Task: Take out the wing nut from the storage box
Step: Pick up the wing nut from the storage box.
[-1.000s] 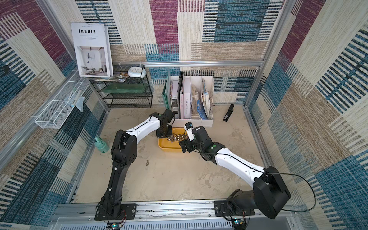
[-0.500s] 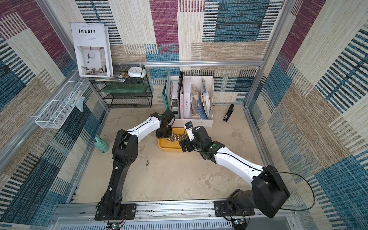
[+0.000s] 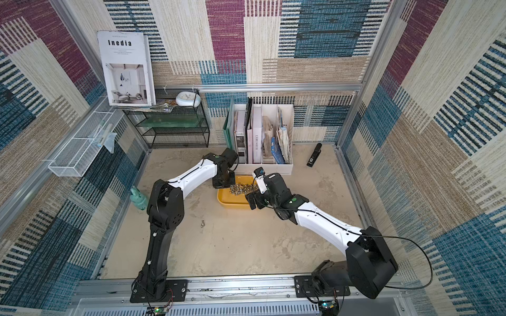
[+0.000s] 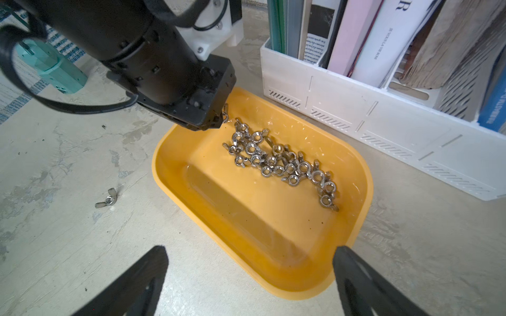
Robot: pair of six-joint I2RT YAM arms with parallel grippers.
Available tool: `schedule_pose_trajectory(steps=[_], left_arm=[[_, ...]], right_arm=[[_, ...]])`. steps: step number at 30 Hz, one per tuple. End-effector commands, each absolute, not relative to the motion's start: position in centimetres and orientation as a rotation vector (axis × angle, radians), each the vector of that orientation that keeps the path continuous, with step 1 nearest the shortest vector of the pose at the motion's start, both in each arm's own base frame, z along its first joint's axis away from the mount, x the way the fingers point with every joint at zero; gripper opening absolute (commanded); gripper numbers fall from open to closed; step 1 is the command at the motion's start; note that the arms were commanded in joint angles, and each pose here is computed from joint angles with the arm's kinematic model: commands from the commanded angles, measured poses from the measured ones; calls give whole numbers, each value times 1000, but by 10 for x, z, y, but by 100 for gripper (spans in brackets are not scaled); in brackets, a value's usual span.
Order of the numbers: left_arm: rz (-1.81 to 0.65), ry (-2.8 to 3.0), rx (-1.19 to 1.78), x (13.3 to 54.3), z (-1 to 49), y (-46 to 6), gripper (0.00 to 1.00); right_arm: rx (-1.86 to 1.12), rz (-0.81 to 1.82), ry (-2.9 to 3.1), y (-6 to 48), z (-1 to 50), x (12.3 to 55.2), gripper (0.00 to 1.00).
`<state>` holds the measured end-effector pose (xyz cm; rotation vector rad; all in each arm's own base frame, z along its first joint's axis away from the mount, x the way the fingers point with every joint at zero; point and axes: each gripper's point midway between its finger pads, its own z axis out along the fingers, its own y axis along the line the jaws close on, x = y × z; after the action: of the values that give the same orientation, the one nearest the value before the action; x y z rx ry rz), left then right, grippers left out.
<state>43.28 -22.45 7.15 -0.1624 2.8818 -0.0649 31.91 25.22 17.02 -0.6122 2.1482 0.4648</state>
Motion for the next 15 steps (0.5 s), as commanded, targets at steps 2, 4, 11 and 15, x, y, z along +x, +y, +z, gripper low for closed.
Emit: schedule_pose_trajectory(steps=[2,4,11,15], left_arm=[[-66,2870,-158,421,88,-223,0],[-71,2861,-154,414,96,-222,0],[-85,2825,-133,385,125,-215,0],[-68,2819,-148,361,131,-203,0]], right_arm=[[-620,498,2134,256,174,317,99],[-627,515,2132,258,175,315,99],[-689,595,2120,270,177,308,99],[-700,632,2112,275,179,305,99]])
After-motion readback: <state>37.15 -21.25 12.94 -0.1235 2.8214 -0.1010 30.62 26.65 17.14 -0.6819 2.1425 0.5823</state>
